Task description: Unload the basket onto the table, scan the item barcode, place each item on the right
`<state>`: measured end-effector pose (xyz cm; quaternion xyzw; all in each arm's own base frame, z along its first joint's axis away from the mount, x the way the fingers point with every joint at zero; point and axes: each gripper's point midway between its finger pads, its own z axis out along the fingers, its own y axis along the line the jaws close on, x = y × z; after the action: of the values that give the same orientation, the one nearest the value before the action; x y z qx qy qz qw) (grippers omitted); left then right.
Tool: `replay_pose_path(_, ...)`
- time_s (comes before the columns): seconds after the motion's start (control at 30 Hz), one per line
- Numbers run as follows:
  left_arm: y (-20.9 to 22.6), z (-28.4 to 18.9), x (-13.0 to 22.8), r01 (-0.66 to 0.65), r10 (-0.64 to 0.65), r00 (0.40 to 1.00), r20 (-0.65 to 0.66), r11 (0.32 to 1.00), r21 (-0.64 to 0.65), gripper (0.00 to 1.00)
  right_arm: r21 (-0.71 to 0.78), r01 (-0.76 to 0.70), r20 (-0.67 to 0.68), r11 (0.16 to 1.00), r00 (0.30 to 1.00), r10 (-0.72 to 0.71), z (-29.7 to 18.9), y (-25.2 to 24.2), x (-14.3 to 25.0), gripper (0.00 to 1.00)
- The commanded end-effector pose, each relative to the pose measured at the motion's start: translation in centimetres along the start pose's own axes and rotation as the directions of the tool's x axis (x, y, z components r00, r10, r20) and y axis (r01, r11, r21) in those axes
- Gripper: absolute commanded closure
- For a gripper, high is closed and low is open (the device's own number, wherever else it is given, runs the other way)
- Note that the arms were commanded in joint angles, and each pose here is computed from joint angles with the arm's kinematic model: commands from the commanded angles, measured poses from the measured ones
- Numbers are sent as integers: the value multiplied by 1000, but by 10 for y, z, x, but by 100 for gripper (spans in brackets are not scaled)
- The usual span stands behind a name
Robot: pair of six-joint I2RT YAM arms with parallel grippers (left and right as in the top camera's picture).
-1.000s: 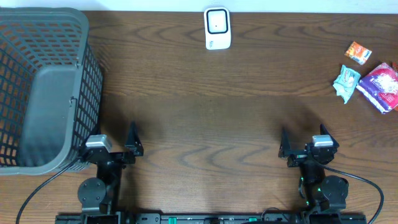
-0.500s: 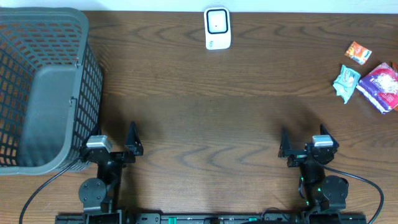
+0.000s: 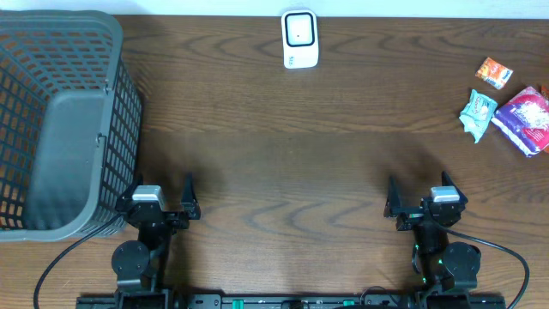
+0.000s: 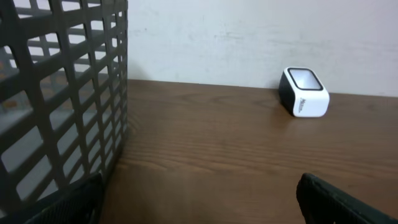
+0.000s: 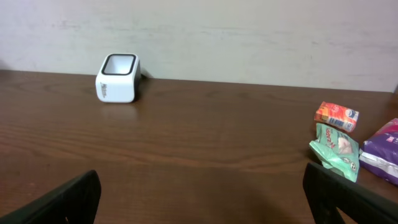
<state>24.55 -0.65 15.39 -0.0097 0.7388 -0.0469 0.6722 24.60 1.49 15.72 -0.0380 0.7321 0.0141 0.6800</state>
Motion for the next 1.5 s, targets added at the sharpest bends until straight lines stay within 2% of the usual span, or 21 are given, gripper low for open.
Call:
replay_pose_path(0.0,-3,0,14,-32,33,998,-50,999,21,2,-8,8,1,1000,1000,-8,0,2,0,1)
replay_pose_path(0.77,4,0,16,-30,28,998,-57,999,-25,2,-8,8,1,1000,1000,-8,0,2,0,1)
replay_pose_path(1.47,1,0,15,-9,8,999,-52,1000,-14,2,-8,8,1,1000,1000,-8,0,2,0,1)
